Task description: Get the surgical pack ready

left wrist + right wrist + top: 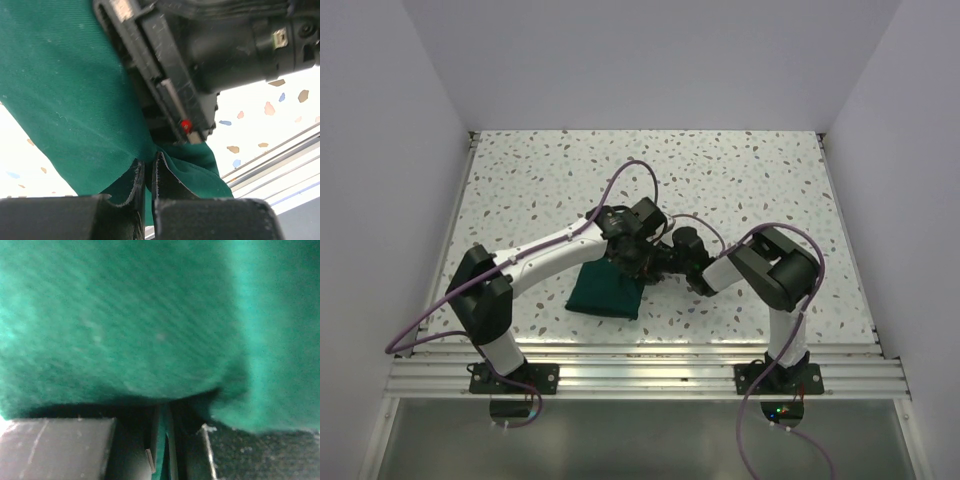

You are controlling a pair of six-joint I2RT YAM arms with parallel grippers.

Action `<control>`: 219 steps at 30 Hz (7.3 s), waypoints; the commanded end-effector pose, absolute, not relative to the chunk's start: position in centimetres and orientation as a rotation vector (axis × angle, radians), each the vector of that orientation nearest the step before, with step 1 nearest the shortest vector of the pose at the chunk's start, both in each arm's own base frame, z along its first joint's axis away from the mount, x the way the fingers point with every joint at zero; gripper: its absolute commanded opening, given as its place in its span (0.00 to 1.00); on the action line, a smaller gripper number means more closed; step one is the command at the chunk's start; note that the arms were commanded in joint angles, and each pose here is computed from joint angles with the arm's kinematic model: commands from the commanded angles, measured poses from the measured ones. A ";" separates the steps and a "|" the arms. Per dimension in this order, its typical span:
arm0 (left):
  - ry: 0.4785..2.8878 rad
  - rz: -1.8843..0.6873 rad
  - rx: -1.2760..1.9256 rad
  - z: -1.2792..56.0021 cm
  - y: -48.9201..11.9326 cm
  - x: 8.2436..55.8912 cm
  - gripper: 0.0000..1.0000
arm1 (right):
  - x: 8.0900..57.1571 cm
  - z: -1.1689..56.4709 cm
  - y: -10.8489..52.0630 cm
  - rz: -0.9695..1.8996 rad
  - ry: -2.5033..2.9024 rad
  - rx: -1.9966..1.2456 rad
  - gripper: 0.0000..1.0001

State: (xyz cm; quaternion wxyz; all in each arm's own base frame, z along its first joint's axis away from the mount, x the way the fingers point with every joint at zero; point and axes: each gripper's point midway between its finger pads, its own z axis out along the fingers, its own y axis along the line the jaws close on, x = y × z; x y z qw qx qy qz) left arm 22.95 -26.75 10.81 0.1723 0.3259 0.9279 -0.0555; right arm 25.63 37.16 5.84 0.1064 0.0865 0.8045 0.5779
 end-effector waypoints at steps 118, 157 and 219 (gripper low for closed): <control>2.417 -0.976 1.097 10.6 -33.4 14.3 0.17 | 23.6 14.7 17.3 1.000 2.637 0.346 0.49; 2.778 -0.619 0.658 5.9 -22.0 22.9 0.20 | 24.9 10.2 15.9 0.752 2.877 0.220 0.01; 2.642 -0.480 0.110 7.7 -18.8 34.4 0.23 | 26.7 8.2 14.2 0.603 2.921 0.152 0.03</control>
